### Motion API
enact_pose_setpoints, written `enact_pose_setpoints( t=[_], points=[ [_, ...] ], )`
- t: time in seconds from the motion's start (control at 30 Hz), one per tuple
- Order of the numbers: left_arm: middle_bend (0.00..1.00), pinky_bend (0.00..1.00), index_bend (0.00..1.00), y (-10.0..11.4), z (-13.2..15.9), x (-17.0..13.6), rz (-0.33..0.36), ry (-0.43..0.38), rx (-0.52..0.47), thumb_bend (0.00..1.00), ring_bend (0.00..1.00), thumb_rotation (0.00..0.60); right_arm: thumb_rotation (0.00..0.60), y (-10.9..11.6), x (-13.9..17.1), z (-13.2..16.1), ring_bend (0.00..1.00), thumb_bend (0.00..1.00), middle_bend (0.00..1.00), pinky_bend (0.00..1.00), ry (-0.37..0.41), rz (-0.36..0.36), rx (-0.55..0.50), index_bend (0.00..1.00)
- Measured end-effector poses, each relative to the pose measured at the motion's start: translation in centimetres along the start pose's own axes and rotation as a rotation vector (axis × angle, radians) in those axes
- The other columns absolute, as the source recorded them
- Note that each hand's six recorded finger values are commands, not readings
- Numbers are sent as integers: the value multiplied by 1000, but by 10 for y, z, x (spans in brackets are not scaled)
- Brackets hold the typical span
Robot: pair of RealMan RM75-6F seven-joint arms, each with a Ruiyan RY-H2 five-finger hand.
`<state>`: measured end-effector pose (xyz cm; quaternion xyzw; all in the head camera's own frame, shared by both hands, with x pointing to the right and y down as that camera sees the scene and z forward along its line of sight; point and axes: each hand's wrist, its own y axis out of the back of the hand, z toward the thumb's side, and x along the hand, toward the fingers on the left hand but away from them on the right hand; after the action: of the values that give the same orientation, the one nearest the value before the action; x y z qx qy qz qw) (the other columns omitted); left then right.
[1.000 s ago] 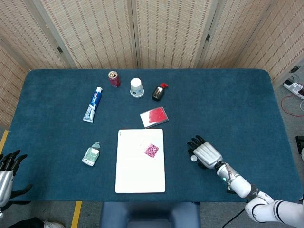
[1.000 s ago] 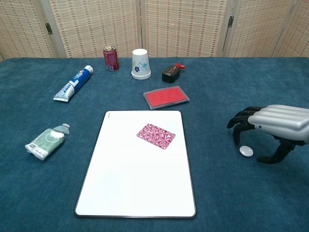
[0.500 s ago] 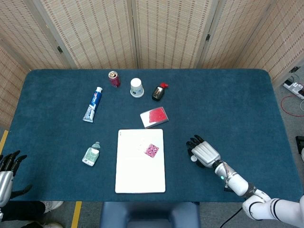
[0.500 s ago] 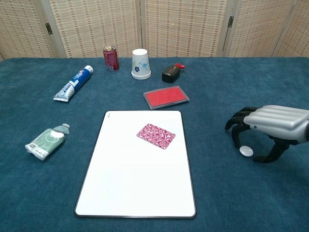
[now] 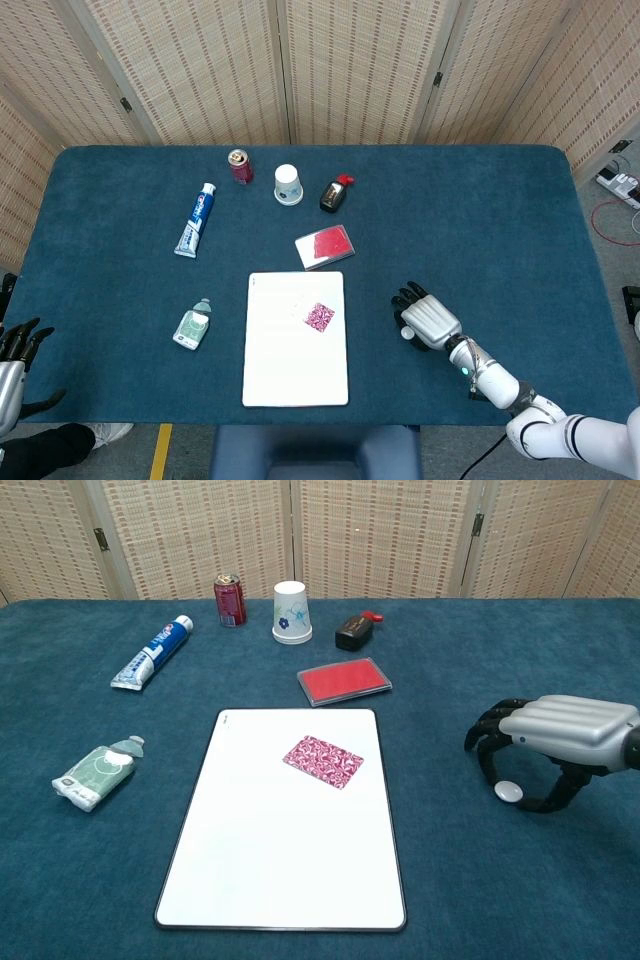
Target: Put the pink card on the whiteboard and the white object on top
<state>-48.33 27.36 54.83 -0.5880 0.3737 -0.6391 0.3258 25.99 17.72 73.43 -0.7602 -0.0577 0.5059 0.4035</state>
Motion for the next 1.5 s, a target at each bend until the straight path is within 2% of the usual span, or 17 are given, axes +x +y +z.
enact_pose_setpoints(
  t=[0.3, 0.5, 0.73, 1.1, 1.3, 1.5],
  points=[
    [104, 0, 194, 0, 0, 0, 1, 1, -1, 150, 119, 600, 600, 3, 1, 0, 112, 405, 231, 54, -1, -11, -4, 500],
    [104, 0, 193, 3, -1, 0, 8, 2, -2, 150, 118, 600, 600, 22, -6, 11, 112, 406, 231, 54, 33, -53, -7, 501],
    [104, 0, 194, 5, 2, 0, 14, -5, -5, 150, 119, 600, 600, 52, -36, 46, 112, 406, 224, 54, 107, -89, 18, 502],
    [104, 0, 193, 6, -2, -2, 15, 11, -5, 150, 118, 600, 600, 79, -87, 103, 104, 406, 220, 54, 173, -88, 46, 500],
    [104, 0, 193, 5, -6, -2, 15, 17, -7, 151, 118, 600, 600, 85, -103, 116, 84, 405, 205, 54, 174, -80, 77, 422],
    [104, 0, 194, 4, -9, -3, 14, 21, -13, 150, 119, 600, 600, 86, -111, 123, 71, 406, 185, 53, 172, -65, 81, 257]
  ],
)
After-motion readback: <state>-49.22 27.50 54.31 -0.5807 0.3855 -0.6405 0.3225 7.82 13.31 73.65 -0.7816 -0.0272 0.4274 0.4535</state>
